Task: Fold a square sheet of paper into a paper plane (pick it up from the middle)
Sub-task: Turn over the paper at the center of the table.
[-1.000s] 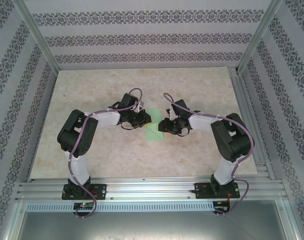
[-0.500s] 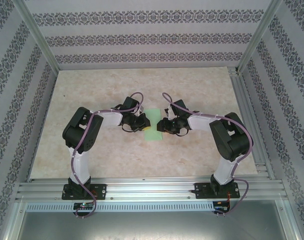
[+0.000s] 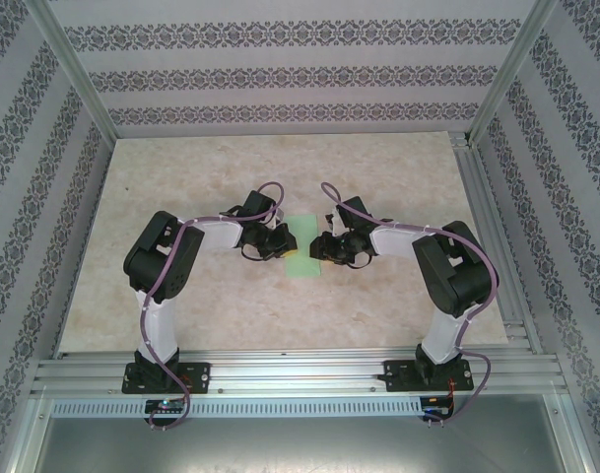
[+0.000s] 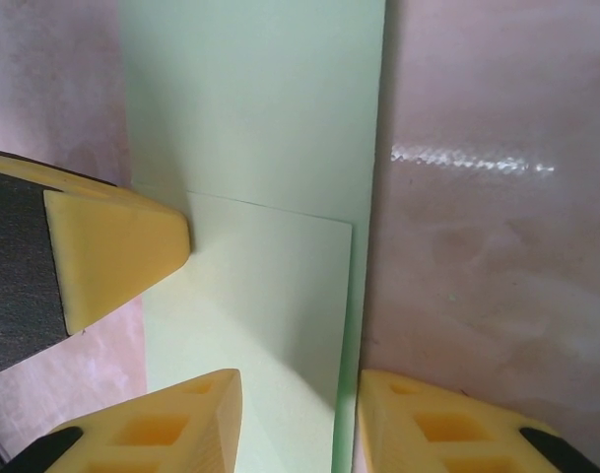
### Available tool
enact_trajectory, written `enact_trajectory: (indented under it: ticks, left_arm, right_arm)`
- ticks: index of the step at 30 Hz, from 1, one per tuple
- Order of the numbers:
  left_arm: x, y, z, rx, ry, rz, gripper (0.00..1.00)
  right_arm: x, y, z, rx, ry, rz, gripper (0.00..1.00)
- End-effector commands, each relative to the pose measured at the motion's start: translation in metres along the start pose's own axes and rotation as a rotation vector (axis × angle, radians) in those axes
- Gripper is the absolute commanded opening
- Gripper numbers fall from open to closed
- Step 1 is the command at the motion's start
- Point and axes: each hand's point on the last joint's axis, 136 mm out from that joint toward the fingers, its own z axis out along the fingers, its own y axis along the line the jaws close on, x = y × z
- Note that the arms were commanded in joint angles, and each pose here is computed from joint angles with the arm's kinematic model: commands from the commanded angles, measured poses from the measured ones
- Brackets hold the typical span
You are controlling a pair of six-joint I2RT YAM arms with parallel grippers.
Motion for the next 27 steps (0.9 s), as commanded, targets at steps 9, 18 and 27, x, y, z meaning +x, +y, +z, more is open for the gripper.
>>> enact_trajectory:
  ticks: [9,18,27]
  left_arm:
    - [0.000,-0.010,-0.003,0.007,-0.014,0.019,0.11]
    - [-0.002,-0.019,-0.008,0.030,-0.025,0.028,0.11]
    - [-0.007,-0.037,-0.020,0.058,-0.048,0.047,0.13]
  right_arm:
    - [-0.005,0.012,0.004,-0.053,-0.024,-0.006,0.26]
    - [-0.007,0.014,0.003,-0.077,-0.038,0.003,0.14]
    - [-0.007,0.013,-0.007,-0.069,-0.043,-0.009,0.12]
